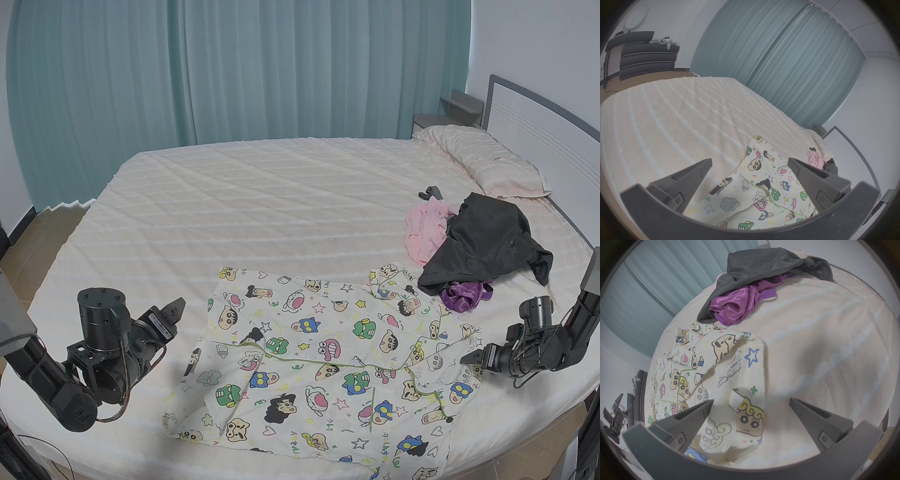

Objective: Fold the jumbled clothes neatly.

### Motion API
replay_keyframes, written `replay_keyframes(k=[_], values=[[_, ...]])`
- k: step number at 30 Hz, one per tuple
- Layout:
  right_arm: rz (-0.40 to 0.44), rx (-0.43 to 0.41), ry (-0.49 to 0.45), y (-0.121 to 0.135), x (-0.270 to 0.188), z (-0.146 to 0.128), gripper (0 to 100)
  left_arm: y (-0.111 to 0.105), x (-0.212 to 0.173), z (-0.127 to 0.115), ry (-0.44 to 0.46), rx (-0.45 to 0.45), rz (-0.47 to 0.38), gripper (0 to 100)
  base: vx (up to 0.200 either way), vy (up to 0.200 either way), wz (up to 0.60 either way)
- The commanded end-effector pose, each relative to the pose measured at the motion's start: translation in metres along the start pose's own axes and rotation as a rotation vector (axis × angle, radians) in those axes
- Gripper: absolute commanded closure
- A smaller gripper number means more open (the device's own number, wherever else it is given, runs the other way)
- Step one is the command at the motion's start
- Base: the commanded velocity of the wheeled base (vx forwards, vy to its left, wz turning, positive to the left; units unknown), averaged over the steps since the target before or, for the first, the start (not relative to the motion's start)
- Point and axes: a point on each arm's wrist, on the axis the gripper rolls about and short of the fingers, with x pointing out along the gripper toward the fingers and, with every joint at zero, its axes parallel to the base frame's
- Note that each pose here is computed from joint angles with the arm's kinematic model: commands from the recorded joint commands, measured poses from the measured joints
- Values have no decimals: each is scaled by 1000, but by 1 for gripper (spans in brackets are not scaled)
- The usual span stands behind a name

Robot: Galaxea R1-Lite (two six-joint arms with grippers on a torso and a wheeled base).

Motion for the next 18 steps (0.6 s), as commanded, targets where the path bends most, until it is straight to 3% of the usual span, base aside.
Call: replay_keyframes(k=[1, 9, 10, 18], values=[[-6, 18, 20, -4, 10, -4, 0, -1, 0, 0, -2, -1, -4, 0, 0, 0, 0], [2, 46, -2, -6, 21, -5, 0, 0, 0, 0, -2, -2, -3, 0, 0, 0, 0], [6, 53, -12, -6, 22, -4, 100, -1, 0, 1, -3, -2, -5, 0, 0, 0, 0], [18, 98, -61, -7, 17, 1, 100, 0, 0, 0, -2, -2, -3, 0, 0, 0, 0]])
